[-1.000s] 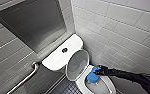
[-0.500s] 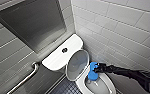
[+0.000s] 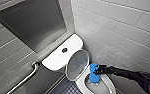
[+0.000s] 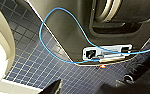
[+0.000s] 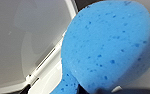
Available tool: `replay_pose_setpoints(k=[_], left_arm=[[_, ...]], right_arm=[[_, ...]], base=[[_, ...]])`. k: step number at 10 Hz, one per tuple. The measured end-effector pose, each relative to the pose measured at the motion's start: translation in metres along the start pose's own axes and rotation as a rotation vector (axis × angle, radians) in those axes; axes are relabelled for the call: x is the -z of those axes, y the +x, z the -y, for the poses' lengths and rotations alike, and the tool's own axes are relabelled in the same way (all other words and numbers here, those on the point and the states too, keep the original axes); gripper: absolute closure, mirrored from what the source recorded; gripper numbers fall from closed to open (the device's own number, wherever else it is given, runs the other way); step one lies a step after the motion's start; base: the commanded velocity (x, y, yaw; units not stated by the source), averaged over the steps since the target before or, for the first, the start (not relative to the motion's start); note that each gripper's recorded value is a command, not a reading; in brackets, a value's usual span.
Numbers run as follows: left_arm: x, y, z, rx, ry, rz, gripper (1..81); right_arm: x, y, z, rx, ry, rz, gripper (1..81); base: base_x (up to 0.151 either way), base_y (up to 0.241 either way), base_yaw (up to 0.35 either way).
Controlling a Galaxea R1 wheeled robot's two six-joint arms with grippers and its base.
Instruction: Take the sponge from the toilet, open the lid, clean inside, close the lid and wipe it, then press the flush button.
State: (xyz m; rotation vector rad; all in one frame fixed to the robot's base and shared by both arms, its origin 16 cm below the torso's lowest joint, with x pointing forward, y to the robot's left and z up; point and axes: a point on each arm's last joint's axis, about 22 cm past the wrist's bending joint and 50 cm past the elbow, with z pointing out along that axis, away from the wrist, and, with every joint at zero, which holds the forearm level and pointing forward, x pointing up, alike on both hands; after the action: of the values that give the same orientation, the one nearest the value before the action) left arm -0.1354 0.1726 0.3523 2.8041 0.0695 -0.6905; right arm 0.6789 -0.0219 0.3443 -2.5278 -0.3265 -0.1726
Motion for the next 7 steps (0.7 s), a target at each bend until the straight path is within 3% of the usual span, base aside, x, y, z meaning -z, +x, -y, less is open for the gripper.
replay_pose_setpoints(k=[1,4,7], left_arm=[[0.0,0.0,-0.001,0.0,-0.001,0.0,1.0],[0.0,-0.002,0.0,0.002,0.0,0.005,1.0],[0.001,-0.024,-0.001,0.014,-0.001,0.054,1.0]], right_arm=[[-0.004,-0.015,-0.008,-0.017,-0.014,0.015,81.1],[-0.008,-0.018,-0.036,-0.046,-0.063,-0.015,81.1],[-0.03,-0.032,-0.045,-0.07,-0.052,-0.008,81.1]], base=[[0.0,0.0,0.0],[0.0,0.0,0.0],[0.0,0.0,0.0]])
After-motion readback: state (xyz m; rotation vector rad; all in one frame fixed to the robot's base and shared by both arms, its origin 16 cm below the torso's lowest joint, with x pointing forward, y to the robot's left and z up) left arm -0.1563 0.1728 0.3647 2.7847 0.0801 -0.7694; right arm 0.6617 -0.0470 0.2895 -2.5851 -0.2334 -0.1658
